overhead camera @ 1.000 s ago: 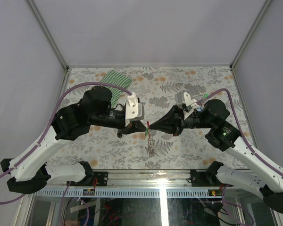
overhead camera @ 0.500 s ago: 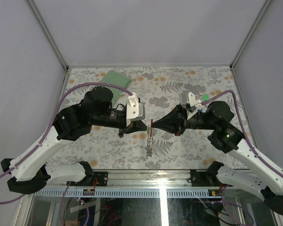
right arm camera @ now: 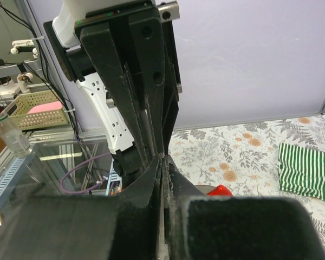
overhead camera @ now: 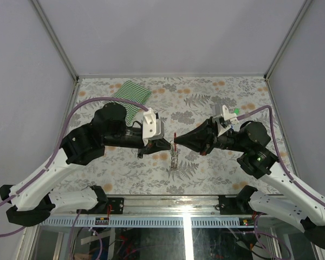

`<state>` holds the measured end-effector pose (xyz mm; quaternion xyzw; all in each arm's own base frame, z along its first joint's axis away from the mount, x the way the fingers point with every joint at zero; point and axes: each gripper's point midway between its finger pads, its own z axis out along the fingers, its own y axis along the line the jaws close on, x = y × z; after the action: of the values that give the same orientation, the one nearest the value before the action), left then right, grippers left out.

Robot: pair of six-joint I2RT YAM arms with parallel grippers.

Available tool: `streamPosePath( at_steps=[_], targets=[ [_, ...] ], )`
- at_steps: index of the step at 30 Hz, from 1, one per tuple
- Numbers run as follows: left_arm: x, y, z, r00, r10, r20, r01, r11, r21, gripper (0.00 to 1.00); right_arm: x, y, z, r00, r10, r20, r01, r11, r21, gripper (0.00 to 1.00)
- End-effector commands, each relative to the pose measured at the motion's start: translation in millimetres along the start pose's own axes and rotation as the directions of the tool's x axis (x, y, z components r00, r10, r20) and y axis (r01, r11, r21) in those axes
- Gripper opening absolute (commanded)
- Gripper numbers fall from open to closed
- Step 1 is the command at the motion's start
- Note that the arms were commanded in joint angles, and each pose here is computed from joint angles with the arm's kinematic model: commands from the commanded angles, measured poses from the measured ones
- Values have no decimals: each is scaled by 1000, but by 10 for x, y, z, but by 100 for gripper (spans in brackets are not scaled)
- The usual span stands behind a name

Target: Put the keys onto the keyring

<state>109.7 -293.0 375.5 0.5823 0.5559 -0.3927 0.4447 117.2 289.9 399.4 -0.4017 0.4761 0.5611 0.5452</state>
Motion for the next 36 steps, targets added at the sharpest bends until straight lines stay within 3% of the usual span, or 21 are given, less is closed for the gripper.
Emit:
streamPosePath(
  at_steps=[1, 10, 17, 20, 36],
  targets=[
    [-267, -5, -23, 990, 40, 134, -38, 999, -21, 13, -507, 113, -32, 981, -107, 163, 109, 994, 0, 0],
    [-506, 49, -165, 936, 78, 342, -36, 991, -128, 26, -555, 177, -68, 975, -149, 162, 153, 988, -12, 0],
    [-687, 38, -302, 853, 92, 513, -4, 985, -170, 32, -599, 226, -82, 970, -167, 174, 174, 984, -28, 0],
    [-697, 10, -281, 837, 75, 541, 5, 989, -145, 34, -608, 233, -81, 970, -169, 176, 177, 984, -31, 0],
    [-610, -38, -108, 850, 19, 526, 18, 998, -66, 31, -674, 269, -117, 963, -183, 197, 191, 981, -25, 0]
  ],
)
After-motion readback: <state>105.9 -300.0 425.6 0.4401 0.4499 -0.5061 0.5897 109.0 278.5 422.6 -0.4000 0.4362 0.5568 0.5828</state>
